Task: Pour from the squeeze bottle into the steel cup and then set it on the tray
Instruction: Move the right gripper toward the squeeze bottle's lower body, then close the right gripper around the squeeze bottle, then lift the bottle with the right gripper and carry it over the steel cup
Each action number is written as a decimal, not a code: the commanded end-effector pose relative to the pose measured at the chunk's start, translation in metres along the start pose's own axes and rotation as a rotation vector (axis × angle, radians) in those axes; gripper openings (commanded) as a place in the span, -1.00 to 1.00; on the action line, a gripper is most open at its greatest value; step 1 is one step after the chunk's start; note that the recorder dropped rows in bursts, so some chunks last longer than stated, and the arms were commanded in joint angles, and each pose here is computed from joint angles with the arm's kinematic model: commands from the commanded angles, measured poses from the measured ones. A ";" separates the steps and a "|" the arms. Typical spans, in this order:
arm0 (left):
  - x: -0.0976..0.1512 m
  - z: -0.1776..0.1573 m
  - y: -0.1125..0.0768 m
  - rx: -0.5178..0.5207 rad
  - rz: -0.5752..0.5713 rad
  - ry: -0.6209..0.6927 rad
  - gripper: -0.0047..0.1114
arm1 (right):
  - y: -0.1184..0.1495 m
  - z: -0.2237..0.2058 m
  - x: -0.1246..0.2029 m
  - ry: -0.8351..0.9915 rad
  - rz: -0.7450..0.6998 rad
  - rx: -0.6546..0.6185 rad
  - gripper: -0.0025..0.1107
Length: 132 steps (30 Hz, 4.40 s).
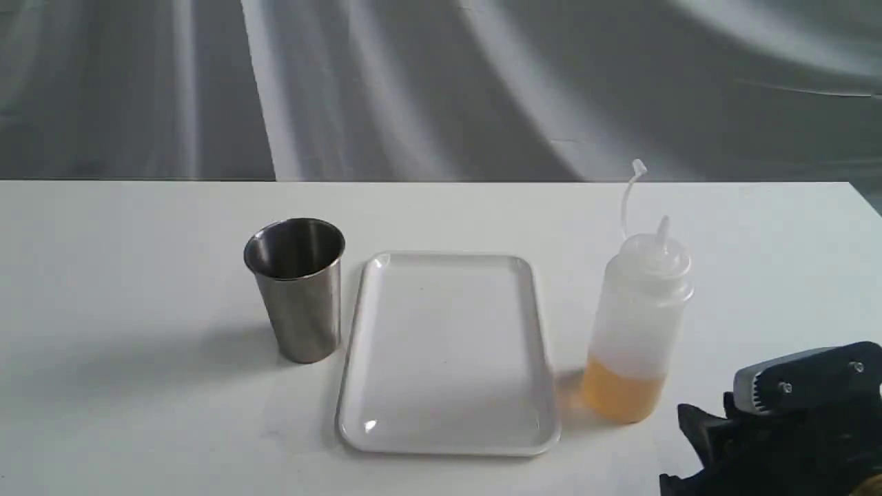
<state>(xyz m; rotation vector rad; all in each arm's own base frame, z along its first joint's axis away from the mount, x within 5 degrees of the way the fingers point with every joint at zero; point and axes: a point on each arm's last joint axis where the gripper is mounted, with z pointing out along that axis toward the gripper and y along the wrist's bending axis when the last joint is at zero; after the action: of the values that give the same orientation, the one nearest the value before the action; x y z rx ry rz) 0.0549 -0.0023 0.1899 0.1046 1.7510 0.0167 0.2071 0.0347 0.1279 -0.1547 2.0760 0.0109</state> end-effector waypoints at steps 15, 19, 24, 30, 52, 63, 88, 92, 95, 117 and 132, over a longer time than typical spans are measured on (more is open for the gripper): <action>0.001 0.000 0.000 0.006 -0.001 -0.005 -0.92 | 0.001 0.000 -0.003 -0.043 -0.024 -0.018 0.55; 0.001 0.000 0.000 0.006 -0.001 -0.005 -0.92 | 0.001 0.003 -0.010 -0.063 -0.014 -0.011 0.55; 0.001 0.000 0.000 0.006 -0.001 -0.005 -0.92 | 0.002 0.011 -0.025 -0.105 -0.012 -0.013 0.55; 0.001 0.000 0.000 0.006 -0.004 -0.005 -0.92 | 0.003 0.019 -0.035 -0.092 -0.002 -0.015 0.55; 0.001 0.000 0.000 0.006 -0.003 -0.005 -0.92 | 0.011 0.089 -0.037 -0.037 -0.011 -0.019 0.55; 0.001 0.000 0.000 0.006 0.000 -0.005 -0.92 | 0.011 0.094 -0.036 -0.041 -0.010 -0.017 0.41; 0.001 0.000 0.000 0.006 -0.002 -0.005 -0.92 | 0.011 0.047 -0.080 -0.016 -0.033 -0.073 -0.64; 0.001 0.000 0.000 0.006 -0.002 -0.005 -0.92 | 0.010 0.033 -0.088 0.013 -0.033 -0.083 -0.64; 0.001 0.000 0.000 0.006 -0.002 -0.005 -0.92 | 0.011 0.028 -0.097 0.108 -0.084 -0.112 -0.65; 0.001 0.000 0.000 0.006 -0.002 -0.005 -0.92 | 0.028 0.018 -0.174 0.181 -0.347 0.215 -0.68; 0.001 0.000 0.000 0.006 -0.003 -0.005 -0.92 | 0.106 0.064 -0.223 0.107 -0.619 0.440 -0.68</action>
<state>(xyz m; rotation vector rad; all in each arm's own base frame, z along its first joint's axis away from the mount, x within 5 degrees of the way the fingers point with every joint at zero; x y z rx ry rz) 0.0549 -0.0023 0.1899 0.1046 1.7510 0.0167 0.3520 0.1614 0.2749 -0.5128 2.0652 -0.7603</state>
